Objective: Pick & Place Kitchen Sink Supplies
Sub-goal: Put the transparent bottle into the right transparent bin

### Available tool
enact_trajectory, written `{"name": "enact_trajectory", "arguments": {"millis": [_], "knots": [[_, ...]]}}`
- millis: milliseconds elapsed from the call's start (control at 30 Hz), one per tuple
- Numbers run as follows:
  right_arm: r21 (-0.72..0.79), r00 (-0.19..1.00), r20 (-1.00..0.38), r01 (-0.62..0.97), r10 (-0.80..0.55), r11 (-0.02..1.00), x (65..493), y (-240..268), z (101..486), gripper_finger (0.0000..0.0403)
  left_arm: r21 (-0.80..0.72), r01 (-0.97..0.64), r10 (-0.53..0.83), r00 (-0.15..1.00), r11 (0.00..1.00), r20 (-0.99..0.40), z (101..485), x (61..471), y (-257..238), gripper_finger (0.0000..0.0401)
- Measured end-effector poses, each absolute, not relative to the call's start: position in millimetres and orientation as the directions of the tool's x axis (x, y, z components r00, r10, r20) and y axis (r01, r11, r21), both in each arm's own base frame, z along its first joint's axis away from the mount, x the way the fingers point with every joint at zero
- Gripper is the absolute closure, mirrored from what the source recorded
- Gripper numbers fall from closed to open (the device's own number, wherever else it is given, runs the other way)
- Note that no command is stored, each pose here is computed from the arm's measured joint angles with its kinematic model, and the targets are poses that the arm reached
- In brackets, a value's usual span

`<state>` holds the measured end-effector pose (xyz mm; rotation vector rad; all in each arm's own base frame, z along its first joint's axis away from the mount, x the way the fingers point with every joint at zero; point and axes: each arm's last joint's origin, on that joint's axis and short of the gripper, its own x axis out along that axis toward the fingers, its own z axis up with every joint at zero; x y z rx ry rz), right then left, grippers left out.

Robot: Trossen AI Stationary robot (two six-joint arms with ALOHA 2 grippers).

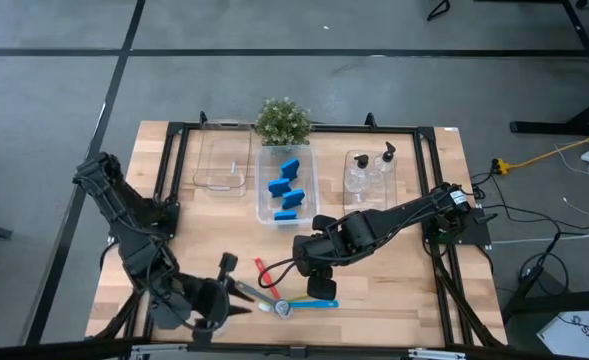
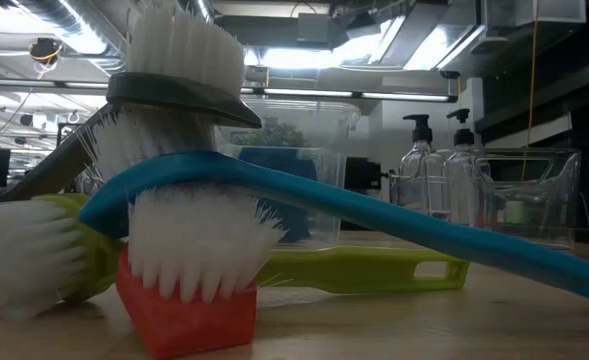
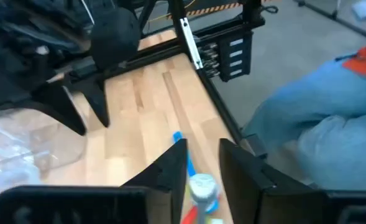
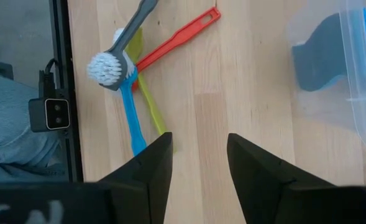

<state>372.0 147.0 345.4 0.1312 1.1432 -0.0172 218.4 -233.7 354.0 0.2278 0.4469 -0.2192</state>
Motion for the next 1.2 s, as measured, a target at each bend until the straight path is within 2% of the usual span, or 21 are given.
{"name": "enact_trajectory", "arguments": {"millis": [167,367,600,833,933,1067,1200], "knots": [[0.09,0.418,-0.907,0.083,0.047,0.992,372.1,146.8,345.4,0.025,0.224,0.257,-0.133,0.882,0.94,-0.451,353.7,221.5,-229.7,0.0315],[0.09,0.418,-0.907,0.083,0.047,0.992,372.1,146.8,345.4,0.025,0.186,0.322,-0.199,0.853,0.928,-0.483,349.7,223.4,-233.0,0.0315],[0.09,0.418,-0.907,0.083,0.047,0.992,372.1,146.8,345.4,0.025,0.147,0.297,-0.179,0.83,0.944,-0.528,340.8,230.7,-230.4,0.0314],[0.089,0.419,-0.907,0.083,0.047,0.992,372.1,146.8,345.4,0.025,0.047,0.34,-0.25,0.772,0.939,-0.584,336.6,235.6,-226.1,0.0312],[0.09,0.419,-0.907,0.083,0.047,0.992,372.2,146.8,345.4,0.025,0.008,0.366,-0.289,0.749,0.931,-0.597,336.0,237.1,-225.5,0.0297],[0.089,0.419,-0.907,0.081,0.047,0.993,372.2,146.8,345.5,0.025,0.0,0.374,-0.295,0.729,0.927,-0.617,329.0,242.5,-227.4,0.0254],[0.089,0.419,-0.907,0.081,0.047,0.993,372.2,146.8,345.5,0.025,0.073,0.321,-0.211,0.759,0.944,-0.616,321.3,250.7,-227.1,0.0205]]}}
